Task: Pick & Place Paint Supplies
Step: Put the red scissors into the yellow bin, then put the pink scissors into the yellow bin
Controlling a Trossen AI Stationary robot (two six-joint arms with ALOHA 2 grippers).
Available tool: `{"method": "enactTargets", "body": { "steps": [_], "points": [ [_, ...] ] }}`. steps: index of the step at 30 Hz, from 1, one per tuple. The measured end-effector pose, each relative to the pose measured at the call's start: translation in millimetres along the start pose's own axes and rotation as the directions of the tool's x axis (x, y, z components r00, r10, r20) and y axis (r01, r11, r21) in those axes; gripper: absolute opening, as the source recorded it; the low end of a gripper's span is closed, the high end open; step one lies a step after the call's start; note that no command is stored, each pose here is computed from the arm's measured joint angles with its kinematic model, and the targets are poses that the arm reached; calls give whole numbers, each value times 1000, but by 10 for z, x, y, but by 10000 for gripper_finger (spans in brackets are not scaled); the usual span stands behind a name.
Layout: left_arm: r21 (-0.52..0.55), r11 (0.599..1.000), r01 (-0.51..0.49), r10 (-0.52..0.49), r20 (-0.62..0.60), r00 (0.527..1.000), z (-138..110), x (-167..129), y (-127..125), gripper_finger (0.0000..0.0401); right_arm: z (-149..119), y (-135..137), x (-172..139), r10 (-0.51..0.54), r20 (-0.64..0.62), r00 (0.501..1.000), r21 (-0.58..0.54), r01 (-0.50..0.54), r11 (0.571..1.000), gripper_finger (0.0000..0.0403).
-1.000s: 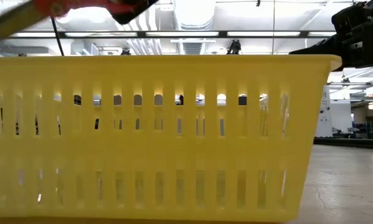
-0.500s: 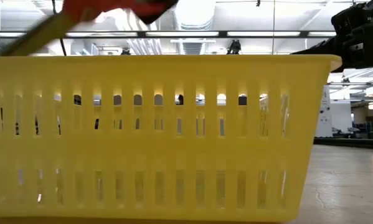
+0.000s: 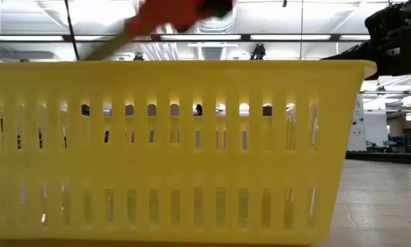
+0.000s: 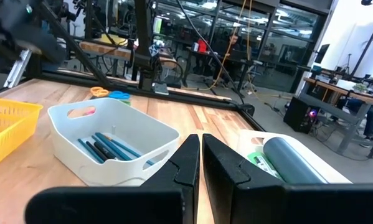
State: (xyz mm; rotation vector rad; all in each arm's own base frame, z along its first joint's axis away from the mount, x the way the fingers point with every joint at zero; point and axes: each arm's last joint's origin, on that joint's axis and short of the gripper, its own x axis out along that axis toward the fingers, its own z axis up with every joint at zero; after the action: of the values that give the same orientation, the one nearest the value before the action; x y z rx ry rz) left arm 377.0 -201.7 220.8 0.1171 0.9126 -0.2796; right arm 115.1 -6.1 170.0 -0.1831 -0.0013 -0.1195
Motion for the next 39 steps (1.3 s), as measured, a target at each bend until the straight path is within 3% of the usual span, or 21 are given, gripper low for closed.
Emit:
{"method": "enactTargets", "body": {
  "steps": [12,20,30,39],
  "points": [
    [-51,998,-44,37,-131,991,-192,467,192,5,0,0,0,0,0,1000,0,0,1000,15],
    [-74,996,-50,39,-146,988,-222,519,196,6,0,0,0,-1,0,1000,0,1,1000,15],
    [-81,996,-41,30,-139,990,-215,519,181,50,0,0,0,0,0,1000,0,0,1000,15],
    [-81,996,-41,29,-139,990,-216,519,179,54,1,0,0,0,1,1000,0,0,1000,15]
  ]
}}
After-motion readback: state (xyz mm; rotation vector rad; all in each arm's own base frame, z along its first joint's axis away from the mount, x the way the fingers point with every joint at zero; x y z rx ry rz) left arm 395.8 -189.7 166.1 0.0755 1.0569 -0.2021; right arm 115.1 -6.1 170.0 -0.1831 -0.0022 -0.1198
